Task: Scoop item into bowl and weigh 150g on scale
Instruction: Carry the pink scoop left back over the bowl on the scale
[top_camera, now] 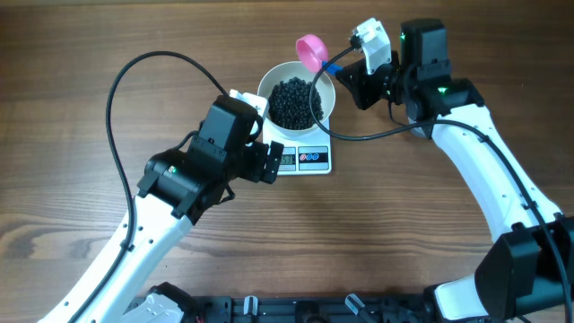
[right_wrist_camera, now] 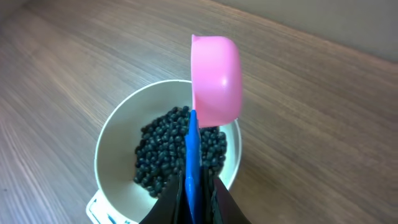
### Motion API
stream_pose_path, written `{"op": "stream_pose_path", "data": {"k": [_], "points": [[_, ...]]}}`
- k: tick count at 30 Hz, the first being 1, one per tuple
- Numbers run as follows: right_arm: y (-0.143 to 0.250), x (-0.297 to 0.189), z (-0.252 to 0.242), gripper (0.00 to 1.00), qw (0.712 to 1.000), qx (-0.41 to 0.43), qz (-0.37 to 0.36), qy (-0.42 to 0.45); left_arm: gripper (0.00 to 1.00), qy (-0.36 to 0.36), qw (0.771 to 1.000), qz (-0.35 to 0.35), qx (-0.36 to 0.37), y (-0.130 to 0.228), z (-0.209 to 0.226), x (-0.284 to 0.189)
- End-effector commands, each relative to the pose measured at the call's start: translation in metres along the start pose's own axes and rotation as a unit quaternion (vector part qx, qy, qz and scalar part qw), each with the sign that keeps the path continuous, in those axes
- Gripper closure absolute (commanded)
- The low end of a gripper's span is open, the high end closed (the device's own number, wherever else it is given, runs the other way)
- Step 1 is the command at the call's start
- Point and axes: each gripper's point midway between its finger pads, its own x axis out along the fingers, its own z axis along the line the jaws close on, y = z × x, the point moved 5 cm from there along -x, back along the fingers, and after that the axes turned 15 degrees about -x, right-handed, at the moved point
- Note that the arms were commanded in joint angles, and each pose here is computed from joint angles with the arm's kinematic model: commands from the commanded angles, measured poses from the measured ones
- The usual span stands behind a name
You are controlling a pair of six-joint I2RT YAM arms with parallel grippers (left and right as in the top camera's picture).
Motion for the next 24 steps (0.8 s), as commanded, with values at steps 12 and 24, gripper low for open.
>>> {"op": "stream_pose_path", "data": {"k": [12,24], "points": [[0.0033,0.0040,-0.0022,0.96,1.000,-0.010,0.011,0.008,0.00,0.002,1.000,0.004,0.006,0.0012,0.0004,0.0019],[0.0094,0.0039,0.0058,0.96,1.000,-0.002,0.023,-0.017,0.00,0.002,1.000,0.004,0.006,0.0013,0.0003,0.0019]]}}
